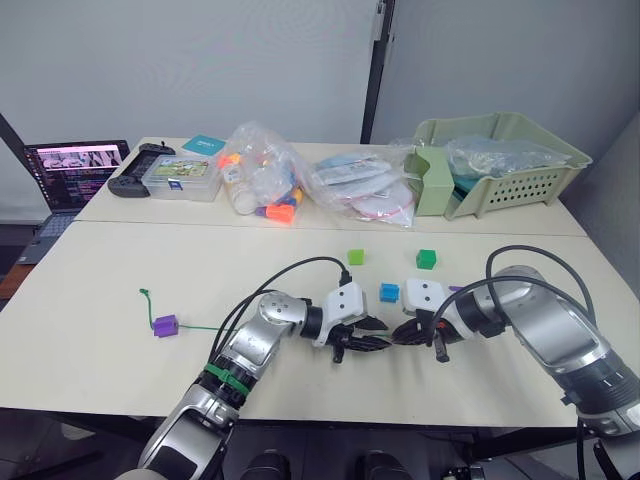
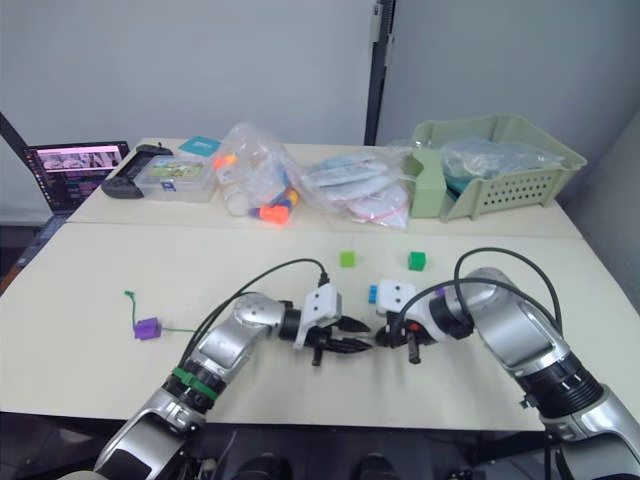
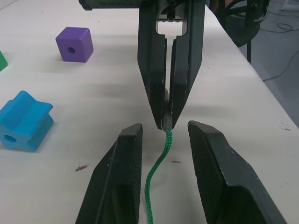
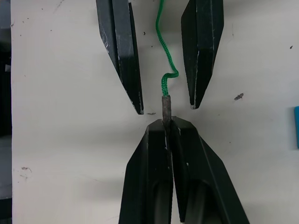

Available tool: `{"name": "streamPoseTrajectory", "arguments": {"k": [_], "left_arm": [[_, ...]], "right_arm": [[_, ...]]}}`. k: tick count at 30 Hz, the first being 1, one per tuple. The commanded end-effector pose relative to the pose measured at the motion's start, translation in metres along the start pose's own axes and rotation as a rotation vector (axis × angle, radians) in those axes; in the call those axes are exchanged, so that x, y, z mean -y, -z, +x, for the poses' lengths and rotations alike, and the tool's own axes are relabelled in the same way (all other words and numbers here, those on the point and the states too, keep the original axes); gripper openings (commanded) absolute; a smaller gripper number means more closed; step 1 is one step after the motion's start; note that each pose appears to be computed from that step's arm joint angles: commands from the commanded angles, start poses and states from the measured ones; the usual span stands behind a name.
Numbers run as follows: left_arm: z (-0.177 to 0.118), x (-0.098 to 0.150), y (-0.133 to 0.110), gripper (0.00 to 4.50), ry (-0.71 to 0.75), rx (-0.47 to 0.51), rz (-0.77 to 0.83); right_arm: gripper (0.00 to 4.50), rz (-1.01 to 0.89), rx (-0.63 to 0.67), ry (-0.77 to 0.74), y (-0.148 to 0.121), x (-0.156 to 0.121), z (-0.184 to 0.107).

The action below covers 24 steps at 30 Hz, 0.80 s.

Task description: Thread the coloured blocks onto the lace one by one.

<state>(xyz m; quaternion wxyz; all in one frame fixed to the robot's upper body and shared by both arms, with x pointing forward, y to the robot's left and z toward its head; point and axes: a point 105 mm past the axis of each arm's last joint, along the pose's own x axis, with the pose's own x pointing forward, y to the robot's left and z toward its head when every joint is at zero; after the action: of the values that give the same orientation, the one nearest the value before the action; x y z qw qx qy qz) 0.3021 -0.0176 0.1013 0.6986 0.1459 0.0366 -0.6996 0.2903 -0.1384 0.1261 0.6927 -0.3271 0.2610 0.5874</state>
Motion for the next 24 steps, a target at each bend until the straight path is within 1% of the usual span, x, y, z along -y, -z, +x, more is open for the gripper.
{"name": "streamPoseTrajectory", "arguments": {"k": [1,6,9,11,21,24], "left_arm": [[0.0021,0.0007,-0.0103,1.59,0.016,0.023,0.036],[0.0047,0.0002,-0.0113,1.59,0.024,0.026,0.022],[0.008,0.0006,-0.0096,0.82,0.031,0.016,0.013],[0.0088,0.0012,-0.009,0.21,0.036,0.013,0.014],[0.0082,0.0,-0.0102,0.19,0.045,0.017,0.018],[0.0081,-0.0003,-0.0104,0.19,0.046,0.008,0.04]], "right_arm": [[0.0,-0.034,0.023,0.014,-0.0113,0.0006,-0.0071],[0.0,-0.029,0.024,0.015,-0.0107,-0.0002,-0.0068],[0.0,-0.025,0.034,0.012,-0.0122,-0.0017,-0.0056],[0.0,-0.023,0.035,0.012,-0.0125,-0.0023,-0.0055],[0.0,-0.01,0.028,0.014,-0.0094,-0.0055,-0.0049],[0.0,-0.006,0.025,0.014,-0.0081,-0.006,-0.0049]]}}
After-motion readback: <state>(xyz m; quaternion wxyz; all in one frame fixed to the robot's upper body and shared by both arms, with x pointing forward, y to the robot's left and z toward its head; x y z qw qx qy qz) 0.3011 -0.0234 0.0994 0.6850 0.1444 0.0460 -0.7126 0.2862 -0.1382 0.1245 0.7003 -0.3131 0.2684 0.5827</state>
